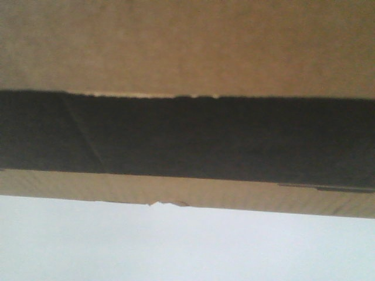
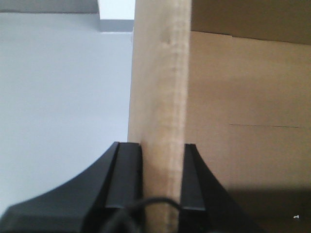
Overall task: Grab box from left shelf to table start
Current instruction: 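Carry the box with both grippers while driving to the white table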
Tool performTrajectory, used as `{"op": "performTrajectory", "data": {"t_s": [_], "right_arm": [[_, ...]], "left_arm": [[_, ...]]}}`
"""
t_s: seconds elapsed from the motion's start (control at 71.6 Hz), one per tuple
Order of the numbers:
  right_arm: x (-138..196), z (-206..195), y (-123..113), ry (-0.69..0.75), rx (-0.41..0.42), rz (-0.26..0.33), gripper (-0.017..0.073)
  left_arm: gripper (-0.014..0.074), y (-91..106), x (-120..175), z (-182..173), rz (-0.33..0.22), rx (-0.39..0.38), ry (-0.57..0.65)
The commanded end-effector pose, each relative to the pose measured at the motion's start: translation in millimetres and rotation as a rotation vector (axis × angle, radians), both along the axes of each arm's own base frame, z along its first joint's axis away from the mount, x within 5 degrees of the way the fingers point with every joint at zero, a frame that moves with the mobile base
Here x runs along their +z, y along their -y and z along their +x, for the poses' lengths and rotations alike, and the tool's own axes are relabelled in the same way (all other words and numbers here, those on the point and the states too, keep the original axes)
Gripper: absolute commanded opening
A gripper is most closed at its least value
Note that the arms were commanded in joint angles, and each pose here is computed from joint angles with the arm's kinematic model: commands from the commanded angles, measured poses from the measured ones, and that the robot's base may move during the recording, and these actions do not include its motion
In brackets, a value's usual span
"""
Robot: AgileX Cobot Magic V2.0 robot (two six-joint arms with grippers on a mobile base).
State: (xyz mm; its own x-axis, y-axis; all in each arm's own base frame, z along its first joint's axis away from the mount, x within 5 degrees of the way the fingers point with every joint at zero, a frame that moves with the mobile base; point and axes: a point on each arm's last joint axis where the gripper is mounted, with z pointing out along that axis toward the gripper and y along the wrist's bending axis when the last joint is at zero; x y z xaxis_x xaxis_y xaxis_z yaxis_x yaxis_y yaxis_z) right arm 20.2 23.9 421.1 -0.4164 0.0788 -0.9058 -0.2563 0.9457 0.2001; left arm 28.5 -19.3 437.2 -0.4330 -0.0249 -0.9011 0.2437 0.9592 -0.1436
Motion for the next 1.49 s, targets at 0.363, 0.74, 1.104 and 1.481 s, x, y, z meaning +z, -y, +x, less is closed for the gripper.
{"op": "performTrajectory", "data": {"t_s": [0.363,0.74,1.104,1.481], "right_arm": [[21.0,-0.4,-9.1,0.128,0.074,0.133,0.0059],[21.0,-0.4,-9.1,0.128,0.074,0.133,0.0059],[21.2,-0.5,-9.4,0.128,0.077,0.136,0.0059],[21.2,-0.6,-9.5,0.128,0.078,0.138,0.0059]], "left_arm": [[-0.0095,14.2,25.7,-4.6,-0.234,-0.109,0.141],[-0.0095,14.2,25.7,-4.6,-0.234,-0.109,0.141],[-0.0095,14.2,25.7,-4.6,-0.234,-0.109,0.141],[-0.0095,14.3,25.8,-4.6,-0.236,-0.11,0.142]]}}
